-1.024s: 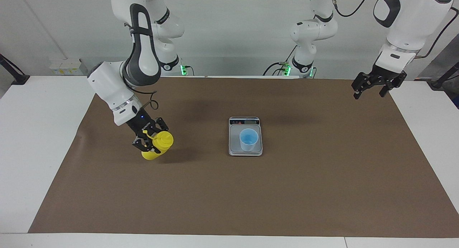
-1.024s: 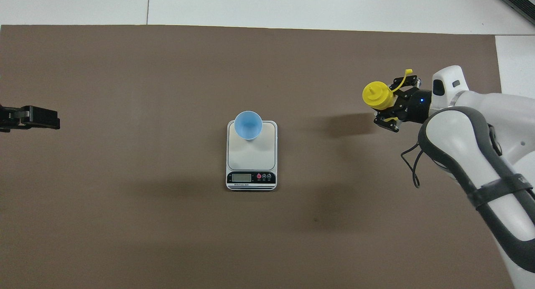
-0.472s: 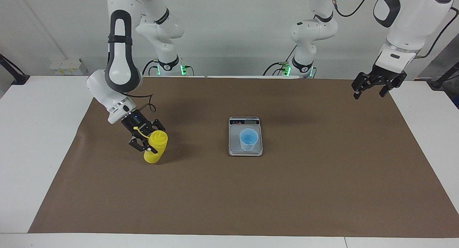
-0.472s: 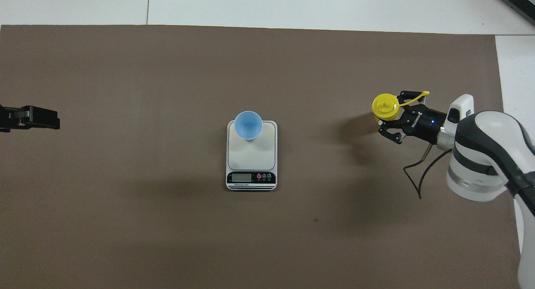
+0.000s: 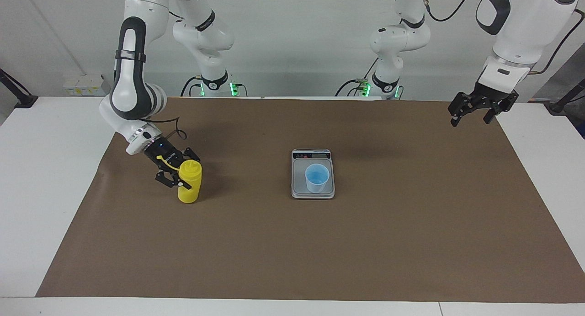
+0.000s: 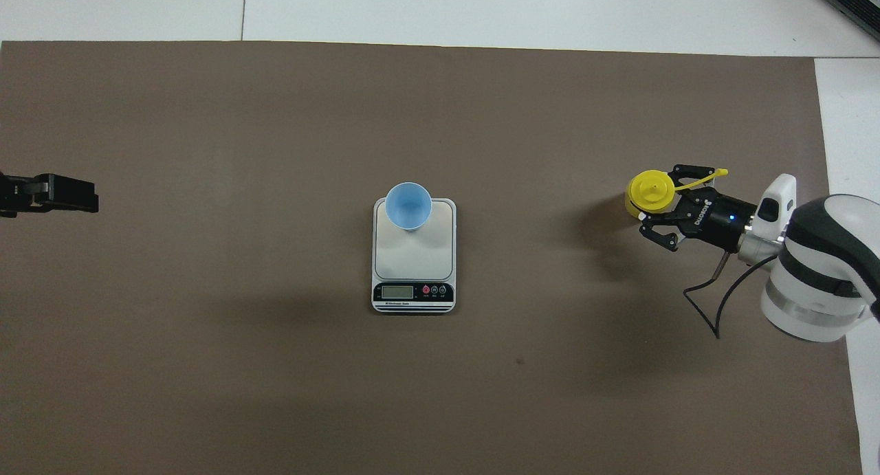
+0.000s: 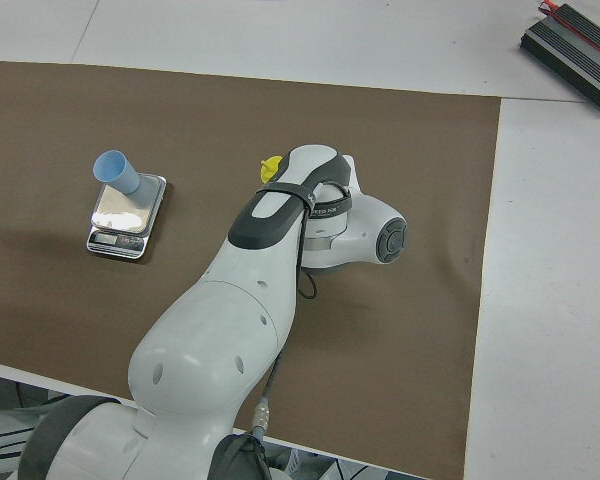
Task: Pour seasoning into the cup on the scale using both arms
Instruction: 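Lower the yellow bottle onto the table and open the right gripper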
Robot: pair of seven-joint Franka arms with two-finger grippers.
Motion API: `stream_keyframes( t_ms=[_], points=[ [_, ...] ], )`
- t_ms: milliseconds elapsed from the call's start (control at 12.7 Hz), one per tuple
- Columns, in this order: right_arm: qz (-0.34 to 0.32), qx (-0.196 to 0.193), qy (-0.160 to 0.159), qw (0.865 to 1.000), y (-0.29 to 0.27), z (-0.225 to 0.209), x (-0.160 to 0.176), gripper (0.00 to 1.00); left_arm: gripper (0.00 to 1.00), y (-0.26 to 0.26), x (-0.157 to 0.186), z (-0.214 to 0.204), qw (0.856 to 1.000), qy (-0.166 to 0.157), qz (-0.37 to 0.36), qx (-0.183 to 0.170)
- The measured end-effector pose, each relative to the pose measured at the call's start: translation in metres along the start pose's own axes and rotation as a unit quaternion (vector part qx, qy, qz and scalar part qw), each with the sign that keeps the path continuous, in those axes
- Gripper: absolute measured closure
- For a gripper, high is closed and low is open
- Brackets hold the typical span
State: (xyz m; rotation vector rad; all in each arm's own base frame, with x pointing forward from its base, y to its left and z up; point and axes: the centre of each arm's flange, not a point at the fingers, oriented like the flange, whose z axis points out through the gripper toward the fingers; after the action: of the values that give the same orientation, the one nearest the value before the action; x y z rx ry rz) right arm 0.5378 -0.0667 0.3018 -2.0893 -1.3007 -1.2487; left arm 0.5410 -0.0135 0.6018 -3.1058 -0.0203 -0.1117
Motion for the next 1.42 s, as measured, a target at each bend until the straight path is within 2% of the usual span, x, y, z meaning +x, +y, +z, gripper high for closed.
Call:
stream_keyframes(
  t_ms=[157,394,472,551,787,945,1417],
  points=[
    [0.008,-0.004,0.008,1.000,-0.001,0.000,-0.005,0.50,0.00,0.000,0.000,0.000,1.000,0.000,0.000,0.000],
    [0.010,-0.010,0.015,1.000,0.004,-0.007,-0.004,0.14,0.00,0.000,0.000,0.000,1.000,0.000,0.000,0.000],
    [0.009,-0.013,0.015,1.000,0.005,-0.009,-0.002,0.04,0.00,0.000,0.000,0.000,1.000,0.000,0.000,0.000],
    [0.008,-0.016,0.016,1.000,0.007,-0.013,-0.001,0.00,0.00,0.000,0.000,0.000,1.000,0.000,0.000,0.000],
    [0.005,-0.027,-0.004,1.000,0.013,-0.027,-0.010,0.00,0.00,0.000,0.000,0.000,1.000,0.000,0.000,0.000],
    [-0.008,-0.022,-0.040,0.999,0.018,-0.041,-0.023,0.00,0.00,0.000,0.000,0.000,1.000,0.000,0.000,0.000],
    [-0.002,0.027,-0.131,0.991,0.022,-0.066,-0.045,0.00,0.00,0.000,0.000,0.000,1.000,0.000,0.000,0.000]
  ],
)
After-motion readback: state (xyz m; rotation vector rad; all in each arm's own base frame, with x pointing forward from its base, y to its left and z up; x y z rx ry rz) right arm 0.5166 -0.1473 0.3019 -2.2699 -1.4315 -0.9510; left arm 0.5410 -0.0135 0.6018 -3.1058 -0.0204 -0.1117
